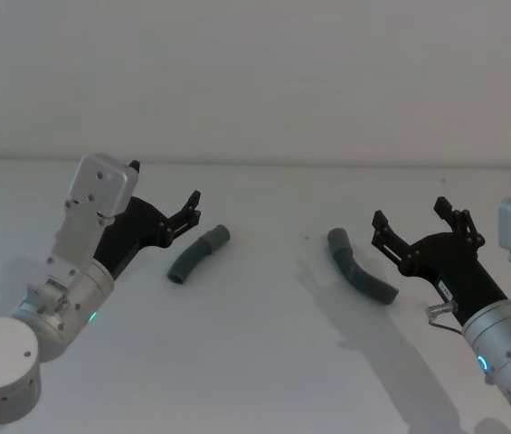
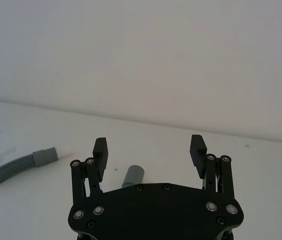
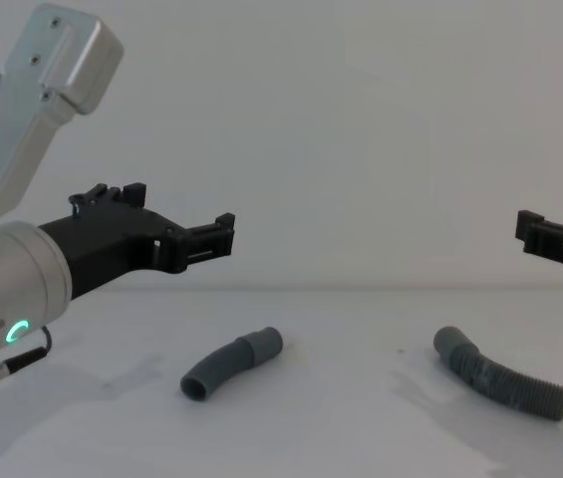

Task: Use both hands to pick up one end of the pipe from the table, align the ends, and insert them.

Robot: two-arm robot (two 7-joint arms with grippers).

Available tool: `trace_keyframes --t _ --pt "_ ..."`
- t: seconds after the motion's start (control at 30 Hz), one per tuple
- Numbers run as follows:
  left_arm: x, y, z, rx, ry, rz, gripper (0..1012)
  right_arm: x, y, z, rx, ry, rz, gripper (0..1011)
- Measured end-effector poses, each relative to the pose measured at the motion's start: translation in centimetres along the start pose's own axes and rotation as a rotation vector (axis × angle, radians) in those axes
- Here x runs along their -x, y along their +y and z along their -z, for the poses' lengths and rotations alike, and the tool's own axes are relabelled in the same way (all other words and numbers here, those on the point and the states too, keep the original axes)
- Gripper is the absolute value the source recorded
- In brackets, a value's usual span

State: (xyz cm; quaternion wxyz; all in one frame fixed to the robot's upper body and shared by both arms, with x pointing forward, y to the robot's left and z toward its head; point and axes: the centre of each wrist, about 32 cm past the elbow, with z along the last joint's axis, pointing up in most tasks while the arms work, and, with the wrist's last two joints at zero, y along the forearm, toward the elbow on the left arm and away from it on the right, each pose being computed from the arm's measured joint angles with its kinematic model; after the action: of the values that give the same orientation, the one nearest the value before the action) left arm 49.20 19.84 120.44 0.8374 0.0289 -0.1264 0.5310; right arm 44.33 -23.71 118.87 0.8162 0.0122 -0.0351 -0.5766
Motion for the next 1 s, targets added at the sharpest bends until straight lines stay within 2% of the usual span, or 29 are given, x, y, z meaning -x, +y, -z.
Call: trace_keyframes --t 0.57,0.8,1.0 --pt "-0.05 -0.01 -0.02 -0.001 0.0 0.004 1003 0.0 0.1 -0.1 0.003 -0.001 0.0 993" --pt "-0.68 -0.2 -0.35 -0.018 0.007 0.047 1003 0.1 0.4 -0.7 0.022 -0.017 -0.01 994" --pt "-1.38 -0.56 -0.93 -0.052 0.04 0.086 1003 0.0 1.0 -1.5 0.067 -0.044 -0.031 994"
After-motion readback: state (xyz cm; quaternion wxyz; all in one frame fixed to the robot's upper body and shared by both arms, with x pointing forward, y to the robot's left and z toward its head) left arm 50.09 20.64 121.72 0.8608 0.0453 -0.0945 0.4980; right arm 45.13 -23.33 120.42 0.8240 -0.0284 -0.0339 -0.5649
